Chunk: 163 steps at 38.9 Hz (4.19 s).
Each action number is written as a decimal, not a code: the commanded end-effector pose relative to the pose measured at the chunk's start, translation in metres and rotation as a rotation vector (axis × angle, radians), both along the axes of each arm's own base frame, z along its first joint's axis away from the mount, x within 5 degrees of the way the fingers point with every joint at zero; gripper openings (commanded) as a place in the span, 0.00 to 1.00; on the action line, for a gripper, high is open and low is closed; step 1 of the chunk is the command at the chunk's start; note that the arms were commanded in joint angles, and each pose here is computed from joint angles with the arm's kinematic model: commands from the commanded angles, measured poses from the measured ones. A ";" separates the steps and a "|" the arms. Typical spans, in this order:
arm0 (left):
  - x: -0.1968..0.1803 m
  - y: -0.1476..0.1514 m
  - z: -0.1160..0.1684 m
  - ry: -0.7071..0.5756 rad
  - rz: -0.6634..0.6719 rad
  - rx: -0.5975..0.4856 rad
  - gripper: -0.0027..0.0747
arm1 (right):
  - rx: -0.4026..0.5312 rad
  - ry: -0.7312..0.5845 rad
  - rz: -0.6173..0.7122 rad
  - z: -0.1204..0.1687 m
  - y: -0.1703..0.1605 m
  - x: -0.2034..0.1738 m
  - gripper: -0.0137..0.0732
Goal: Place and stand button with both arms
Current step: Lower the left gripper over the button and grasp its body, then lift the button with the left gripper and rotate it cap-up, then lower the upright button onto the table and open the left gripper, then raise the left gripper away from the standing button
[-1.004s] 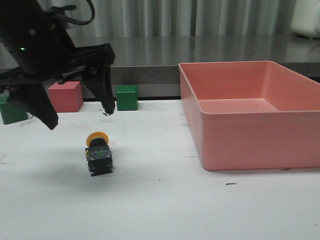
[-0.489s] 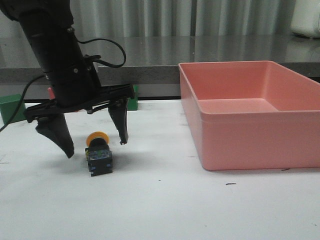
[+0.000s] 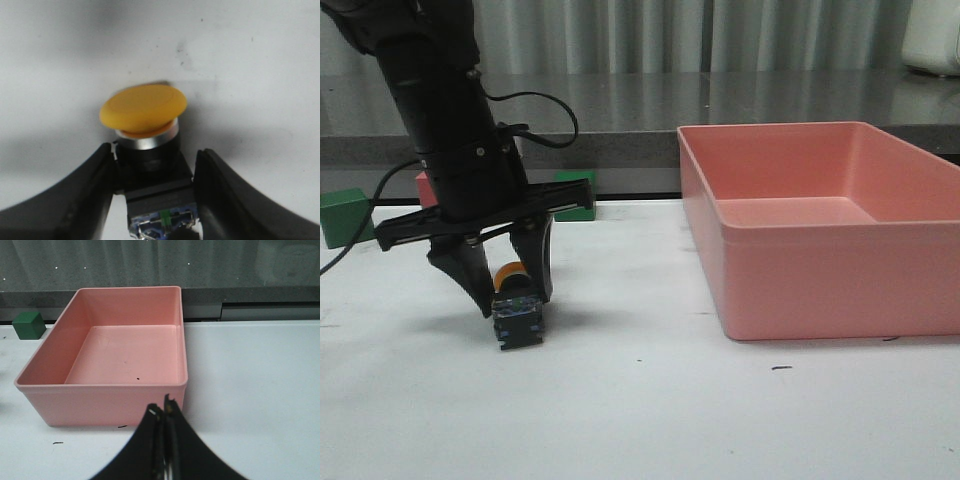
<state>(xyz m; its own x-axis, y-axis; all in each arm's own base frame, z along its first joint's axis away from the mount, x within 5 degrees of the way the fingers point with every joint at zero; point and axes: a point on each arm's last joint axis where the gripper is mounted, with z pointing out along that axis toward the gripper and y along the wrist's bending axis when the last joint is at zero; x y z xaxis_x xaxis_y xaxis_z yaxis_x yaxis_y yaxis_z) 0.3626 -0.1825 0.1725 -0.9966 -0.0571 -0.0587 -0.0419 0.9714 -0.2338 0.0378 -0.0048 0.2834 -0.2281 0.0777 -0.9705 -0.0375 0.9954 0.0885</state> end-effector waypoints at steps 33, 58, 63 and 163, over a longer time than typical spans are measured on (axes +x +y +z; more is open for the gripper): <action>-0.047 0.032 0.077 -0.840 -0.143 -0.055 0.30 | -0.024 -0.100 0.007 0.015 0.000 0.001 0.08; -0.099 0.051 0.015 -1.463 -0.251 -0.149 0.30 | -0.024 -0.100 0.007 0.015 0.000 0.001 0.08; -0.096 0.050 -0.003 -1.502 -0.234 -0.166 0.30 | -0.024 -0.100 0.007 0.015 0.000 0.001 0.08; -0.244 0.126 0.158 -1.328 -0.208 -0.095 0.04 | -0.024 -0.100 0.007 0.015 0.000 0.001 0.08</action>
<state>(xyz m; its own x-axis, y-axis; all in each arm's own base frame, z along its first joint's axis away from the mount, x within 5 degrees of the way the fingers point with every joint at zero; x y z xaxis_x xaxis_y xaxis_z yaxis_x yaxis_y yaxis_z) 0.1285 -0.0595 0.3116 -0.2522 0.0836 -0.9641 0.4035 0.9146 -0.0263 0.0378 -0.0048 0.2834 -0.2281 0.0777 -0.9705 -0.0375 0.9954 0.0885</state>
